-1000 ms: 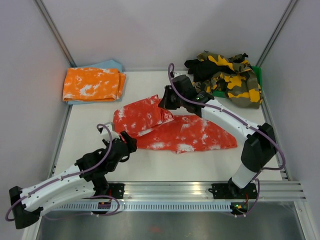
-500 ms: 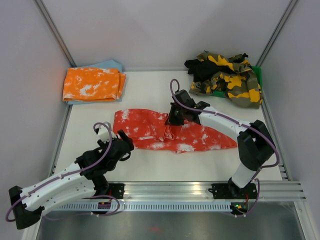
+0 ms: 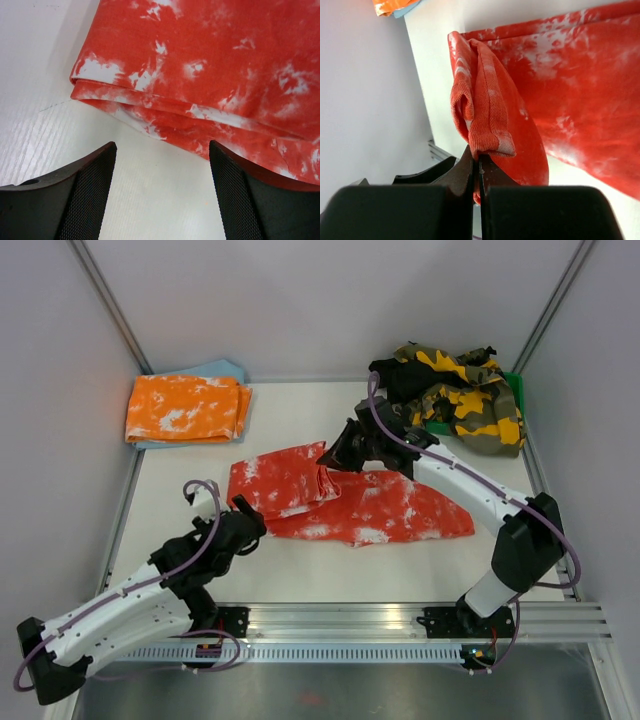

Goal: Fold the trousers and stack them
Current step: Fold the trousers

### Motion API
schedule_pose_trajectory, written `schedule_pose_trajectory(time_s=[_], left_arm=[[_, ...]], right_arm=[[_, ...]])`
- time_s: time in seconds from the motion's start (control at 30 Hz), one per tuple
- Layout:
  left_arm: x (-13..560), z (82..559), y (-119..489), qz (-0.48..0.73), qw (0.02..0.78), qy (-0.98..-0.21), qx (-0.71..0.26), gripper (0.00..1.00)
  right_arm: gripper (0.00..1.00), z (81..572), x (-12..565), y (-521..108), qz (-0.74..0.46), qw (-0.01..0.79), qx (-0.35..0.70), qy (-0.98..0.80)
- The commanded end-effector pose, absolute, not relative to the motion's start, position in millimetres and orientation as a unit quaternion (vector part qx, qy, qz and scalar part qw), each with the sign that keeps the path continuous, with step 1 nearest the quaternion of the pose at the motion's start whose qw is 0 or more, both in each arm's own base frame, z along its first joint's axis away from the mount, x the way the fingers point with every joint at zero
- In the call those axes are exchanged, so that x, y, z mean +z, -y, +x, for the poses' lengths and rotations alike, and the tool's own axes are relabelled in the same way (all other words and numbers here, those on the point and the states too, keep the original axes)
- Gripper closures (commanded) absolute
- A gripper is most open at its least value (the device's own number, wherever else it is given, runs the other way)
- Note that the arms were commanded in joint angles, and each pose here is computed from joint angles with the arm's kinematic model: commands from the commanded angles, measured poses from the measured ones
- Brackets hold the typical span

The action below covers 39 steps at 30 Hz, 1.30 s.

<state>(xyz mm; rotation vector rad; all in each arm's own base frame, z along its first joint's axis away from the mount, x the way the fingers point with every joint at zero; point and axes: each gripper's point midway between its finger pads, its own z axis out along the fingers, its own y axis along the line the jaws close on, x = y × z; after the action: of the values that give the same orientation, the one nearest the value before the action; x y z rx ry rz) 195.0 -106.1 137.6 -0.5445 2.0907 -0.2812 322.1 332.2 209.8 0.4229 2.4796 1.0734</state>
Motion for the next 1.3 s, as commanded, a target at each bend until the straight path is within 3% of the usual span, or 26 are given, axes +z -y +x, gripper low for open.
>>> schedule_pose_trajectory(time_s=[0.0, 0.27, 0.73, 0.77, 0.83, 0.87, 1.0, 1.17, 1.27], left_arm=[[159.5, 201.3, 110.3, -0.228, 0.464, -0.845, -0.135, 0.2], [152.8, 207.2, 109.9, -0.228, 0.438, -0.859, -0.135, 0.2], [153.3, 209.5, 109.8, -0.229, 0.437, -0.859, -0.141, 0.2], [153.9, 210.6, 109.8, -0.229, 0.438, -0.858, -0.141, 0.2], [152.4, 211.6, 111.3, -0.226, 0.436, -0.86, -0.14, 0.2], [153.3, 212.9, 112.3, -0.226, 0.436, -0.86, -0.141, 0.2], [149.3, 217.3, 116.5, -0.221, 0.429, -0.865, -0.138, 0.19], [135.5, 223.7, 115.5, -0.23, 0.408, -0.875, -0.124, 0.14], [122.5, 228.8, 106.8, -0.25, 0.385, -0.881, -0.114, 0.09]], right_arm=[[1.0, 308.9, 218.2, -331.0, 0.207, 0.168, 0.415, -0.87], [1.0, 297.4, 158.2, -309.4, 0.229, 0.157, 0.356, -0.892], [0.98, 302.9, 65.0, -266.0, 0.109, 0.171, 0.186, -0.962], [0.93, 303.0, 62.6, -261.1, 0.102, 0.175, 0.173, -0.964], [0.73, 306.7, 62.8, -250.2, 0.094, 0.187, 0.143, -0.967], [0.52, 305.0, 63.4, -244.3, 0.071, 0.186, 0.127, -0.972], [0.19, 322.2, 87.8, -229.8, 0.028, 0.222, 0.075, -0.972], [0.15, 340.3, 140.6, -231.7, 0.002, 0.272, 0.079, -0.959], [0.2, 328.7, 154.2, -251.3, -0.011, 0.263, 0.139, -0.955]])
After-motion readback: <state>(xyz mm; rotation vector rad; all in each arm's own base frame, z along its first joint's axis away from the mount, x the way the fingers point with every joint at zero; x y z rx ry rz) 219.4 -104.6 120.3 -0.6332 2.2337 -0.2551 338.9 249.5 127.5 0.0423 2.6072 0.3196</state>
